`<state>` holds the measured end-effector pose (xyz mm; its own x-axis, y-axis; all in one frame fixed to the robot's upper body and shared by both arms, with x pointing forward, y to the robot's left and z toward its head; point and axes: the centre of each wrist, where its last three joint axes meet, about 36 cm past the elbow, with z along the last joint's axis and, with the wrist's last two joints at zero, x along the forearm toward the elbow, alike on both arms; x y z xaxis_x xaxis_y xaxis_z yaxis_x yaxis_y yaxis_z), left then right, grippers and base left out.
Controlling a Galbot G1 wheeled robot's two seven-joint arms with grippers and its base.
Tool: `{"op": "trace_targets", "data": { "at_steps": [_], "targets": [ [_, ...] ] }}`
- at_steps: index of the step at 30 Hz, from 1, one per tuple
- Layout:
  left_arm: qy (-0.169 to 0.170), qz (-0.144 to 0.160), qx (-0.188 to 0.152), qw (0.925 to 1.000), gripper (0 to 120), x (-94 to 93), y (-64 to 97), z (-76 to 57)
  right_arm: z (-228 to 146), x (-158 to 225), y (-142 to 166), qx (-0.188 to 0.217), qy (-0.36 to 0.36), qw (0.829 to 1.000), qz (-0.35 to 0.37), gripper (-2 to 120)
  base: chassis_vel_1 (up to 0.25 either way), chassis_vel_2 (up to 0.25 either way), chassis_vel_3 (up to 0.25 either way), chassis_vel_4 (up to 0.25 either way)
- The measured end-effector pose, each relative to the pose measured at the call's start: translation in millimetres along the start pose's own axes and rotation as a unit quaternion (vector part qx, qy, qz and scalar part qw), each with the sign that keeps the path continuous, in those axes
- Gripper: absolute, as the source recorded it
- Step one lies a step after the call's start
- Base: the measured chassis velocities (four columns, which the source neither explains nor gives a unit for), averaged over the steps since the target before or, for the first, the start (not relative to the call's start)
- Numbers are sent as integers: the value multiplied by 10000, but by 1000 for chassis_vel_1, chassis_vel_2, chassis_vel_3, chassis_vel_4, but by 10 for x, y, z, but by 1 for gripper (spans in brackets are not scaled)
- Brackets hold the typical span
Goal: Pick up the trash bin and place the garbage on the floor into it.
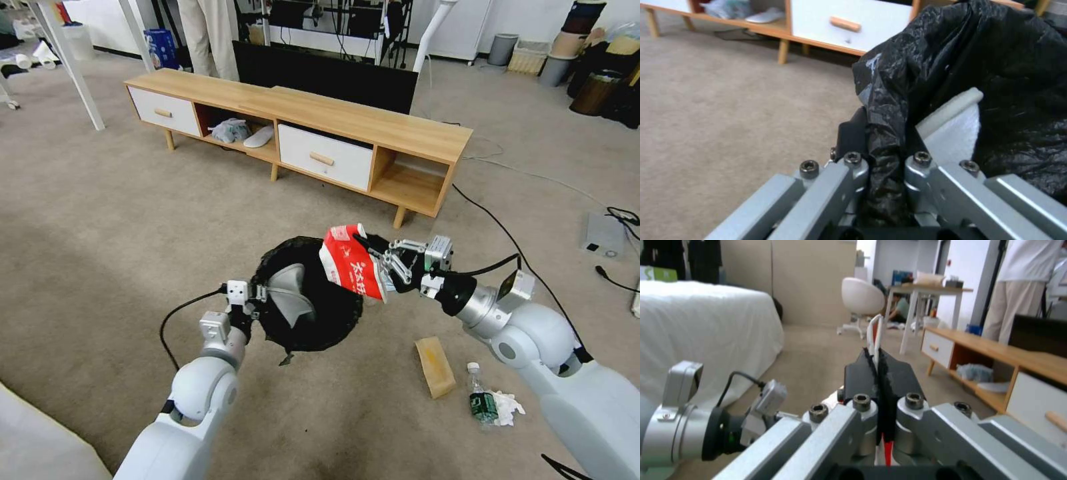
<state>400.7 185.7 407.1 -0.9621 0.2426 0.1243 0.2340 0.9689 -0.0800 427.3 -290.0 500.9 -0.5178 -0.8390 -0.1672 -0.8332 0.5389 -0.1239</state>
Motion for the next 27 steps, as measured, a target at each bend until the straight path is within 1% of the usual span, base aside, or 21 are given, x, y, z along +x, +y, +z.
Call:
{"op": "trace_targets", "data": {
  "at_steps": [2,4,13,14,15,16,17,18,19,20,22,23,25,26,27],
  "targets": [
    [12,39,11,10000,4,-10,-32,13,27,3,-1,-15,32,10000,-1,0,0,0,0,0],
    [37,121,47,9999,4,-20,-100,49,115,12,-11,-31,141,9999,6,0,0,0,0,0],
    [28,208,103,9997,4,22,-172,86,291,15,-29,-51,356,9992,179,0,0,0,0,0],
    [27,213,111,9997,4,27,-178,90,305,11,-32,-52,366,9991,224,3,0,0,0,0],
    [27,213,111,9997,4,27,-178,90,305,11,-32,-52,366,9991,224,3,0,0,0,0],
    [37,219,121,9997,4,34,-186,99,320,1,-35,-46,375,9989,294,9,0,0,0,0],
    [37,219,121,9997,4,34,-186,99,320,1,-35,-46,375,9989,294,9,0,0,0,0],
    [44,221,126,9997,4,39,-189,107,324,-6,-35,-37,376,9987,339,13,0,0,0,0],
    [46,223,129,9997,4,43,-192,111,323,-8,-36,-32,375,9986,371,20,0,0,0,0],
    [46,223,129,9997,4,43,-192,111,323,-8,-36,-32,375,9986,371,20,0,0,0,0],
    [45,227,130,9996,4,45,-194,114,311,-12,-32,-21,364,9986,389,30,0,0,0,0],
    [45,227,130,9996,4,45,-194,114,311,-12,-32,-21,364,9986,389,30,0,0,0,0],
    [46,232,132,9996,4,44,-197,114,290,-5,-37,11,364,9985,413,44,0,0,0,0],
    [46,232,132,9996,4,44,-197,114,290,-5,-37,11,364,9985,413,44,0,0,0,0],
    [46,235,135,9996,4,44,-201,114,281,0,-39,25,365,9984,430,48,0,0,0,0]
  ]
}}
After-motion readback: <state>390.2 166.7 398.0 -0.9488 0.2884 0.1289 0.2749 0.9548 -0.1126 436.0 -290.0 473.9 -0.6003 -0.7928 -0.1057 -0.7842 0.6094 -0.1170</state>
